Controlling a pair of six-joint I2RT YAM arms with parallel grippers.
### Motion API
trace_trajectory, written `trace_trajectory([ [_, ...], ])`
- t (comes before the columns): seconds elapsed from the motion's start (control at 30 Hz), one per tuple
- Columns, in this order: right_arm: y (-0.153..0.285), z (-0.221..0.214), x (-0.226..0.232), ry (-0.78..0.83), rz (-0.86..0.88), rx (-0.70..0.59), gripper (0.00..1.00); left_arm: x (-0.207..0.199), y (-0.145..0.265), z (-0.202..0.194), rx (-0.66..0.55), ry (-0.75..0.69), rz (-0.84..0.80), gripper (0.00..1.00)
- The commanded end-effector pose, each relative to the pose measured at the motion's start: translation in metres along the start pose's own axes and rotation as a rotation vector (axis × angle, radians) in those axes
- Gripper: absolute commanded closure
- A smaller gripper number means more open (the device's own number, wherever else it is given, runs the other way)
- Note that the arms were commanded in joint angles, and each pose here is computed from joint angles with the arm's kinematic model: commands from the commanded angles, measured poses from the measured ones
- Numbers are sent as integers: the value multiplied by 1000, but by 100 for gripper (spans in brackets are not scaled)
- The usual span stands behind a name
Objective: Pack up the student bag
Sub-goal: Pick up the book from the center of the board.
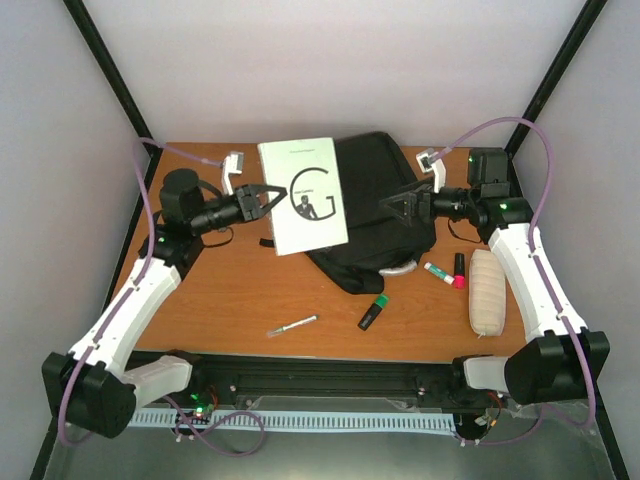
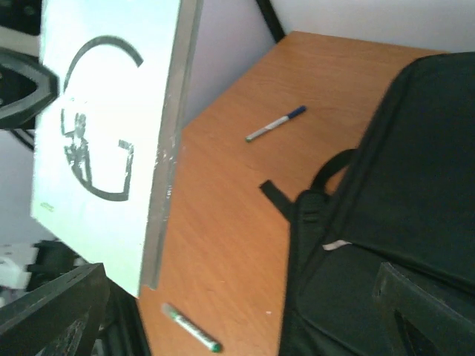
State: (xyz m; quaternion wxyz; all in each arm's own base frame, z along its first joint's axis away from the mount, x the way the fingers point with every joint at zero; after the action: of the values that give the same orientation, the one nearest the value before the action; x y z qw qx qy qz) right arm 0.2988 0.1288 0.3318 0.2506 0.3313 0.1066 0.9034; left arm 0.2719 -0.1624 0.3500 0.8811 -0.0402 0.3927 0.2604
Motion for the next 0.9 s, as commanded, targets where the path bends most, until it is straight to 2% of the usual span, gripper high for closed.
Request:
trace_trajectory([
  [0.0,1,4,20,-43,196,-5,0,-69,-5,47,-146,-200,-259,99],
  [0.27,-12,1,17,-190,359,60,0,-79,-44,57,-160,-180,-390,99],
  [0.47,-15,-2,33,-190,466,98,1,-77,-64,61,-152,-139,-461,99],
  [0.7,-2,3,56,-178,562,110,12,-63,-79,56,-113,-104,-466,99],
  [0.87,4,13,65,-210,564,116,22,-56,-85,52,-104,-83,-490,99],
])
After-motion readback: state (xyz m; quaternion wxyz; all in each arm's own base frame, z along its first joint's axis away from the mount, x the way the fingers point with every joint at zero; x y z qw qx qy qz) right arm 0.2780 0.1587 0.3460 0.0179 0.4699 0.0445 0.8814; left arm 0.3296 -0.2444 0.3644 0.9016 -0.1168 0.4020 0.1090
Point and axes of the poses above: each gripper's point midway between its finger pads, its own y axis back along the fingers, its own x axis along the line the jaws close on, z = x × y, the point moved 5 cm from there along y, back along the fingers, and after that the axes turned 7 degrees about -y, right-handed, at the moved point
